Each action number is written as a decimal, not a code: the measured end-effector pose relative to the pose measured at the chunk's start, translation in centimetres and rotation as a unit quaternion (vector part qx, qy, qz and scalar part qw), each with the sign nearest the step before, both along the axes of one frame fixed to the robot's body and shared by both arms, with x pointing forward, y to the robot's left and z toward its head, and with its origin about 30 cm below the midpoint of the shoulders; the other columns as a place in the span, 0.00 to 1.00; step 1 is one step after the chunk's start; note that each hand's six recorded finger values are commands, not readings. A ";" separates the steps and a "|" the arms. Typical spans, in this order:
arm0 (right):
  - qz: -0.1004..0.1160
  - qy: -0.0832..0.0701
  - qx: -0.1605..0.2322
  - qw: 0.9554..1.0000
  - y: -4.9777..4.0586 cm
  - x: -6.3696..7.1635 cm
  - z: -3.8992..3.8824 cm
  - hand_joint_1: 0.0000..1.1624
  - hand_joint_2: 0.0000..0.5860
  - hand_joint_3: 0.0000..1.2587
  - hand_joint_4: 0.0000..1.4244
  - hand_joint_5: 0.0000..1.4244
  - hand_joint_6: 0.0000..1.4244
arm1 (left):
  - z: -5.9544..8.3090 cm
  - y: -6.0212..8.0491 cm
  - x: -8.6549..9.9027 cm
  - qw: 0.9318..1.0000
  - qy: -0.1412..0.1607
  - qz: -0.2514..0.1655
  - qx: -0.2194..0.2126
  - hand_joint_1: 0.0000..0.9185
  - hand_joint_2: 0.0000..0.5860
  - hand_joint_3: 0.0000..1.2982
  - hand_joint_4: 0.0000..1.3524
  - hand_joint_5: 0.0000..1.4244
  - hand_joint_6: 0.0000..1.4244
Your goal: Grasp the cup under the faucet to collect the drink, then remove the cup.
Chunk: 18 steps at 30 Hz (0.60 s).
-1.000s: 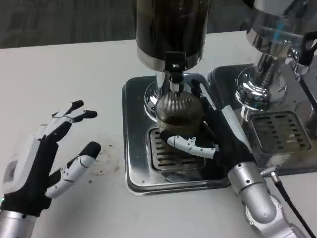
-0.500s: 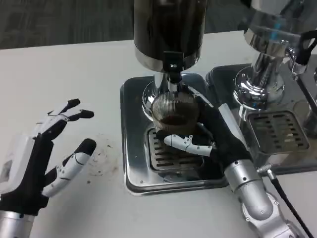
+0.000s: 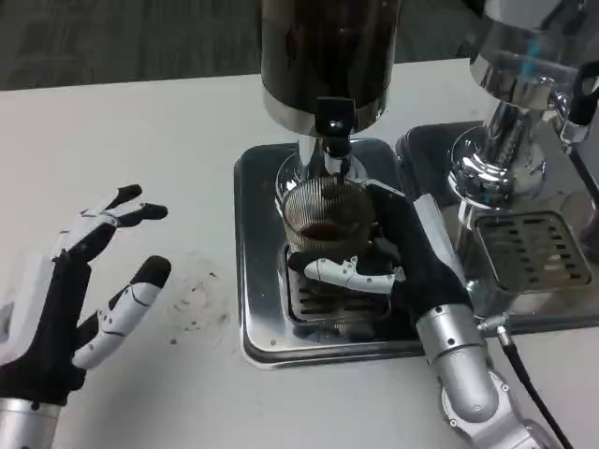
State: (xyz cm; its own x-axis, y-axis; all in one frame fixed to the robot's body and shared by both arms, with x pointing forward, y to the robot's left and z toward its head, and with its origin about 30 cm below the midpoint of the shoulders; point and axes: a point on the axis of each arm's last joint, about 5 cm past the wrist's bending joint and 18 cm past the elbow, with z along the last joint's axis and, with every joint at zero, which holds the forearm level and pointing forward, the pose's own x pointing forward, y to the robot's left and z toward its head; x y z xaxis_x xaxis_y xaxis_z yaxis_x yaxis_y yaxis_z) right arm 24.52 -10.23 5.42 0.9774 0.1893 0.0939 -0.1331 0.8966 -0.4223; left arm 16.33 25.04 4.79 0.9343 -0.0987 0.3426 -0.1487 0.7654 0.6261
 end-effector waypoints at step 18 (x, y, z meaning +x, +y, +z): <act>-0.053 -0.020 0.012 0.998 -0.46 -0.9 -0.55 0.93 0.14 0.57 0.52 0.51 0.51 | -0.5 -0.4 0.8 0.999 0.032 -0.020 -0.005 0.00 0.35 0.32 0.12 0.22 0.10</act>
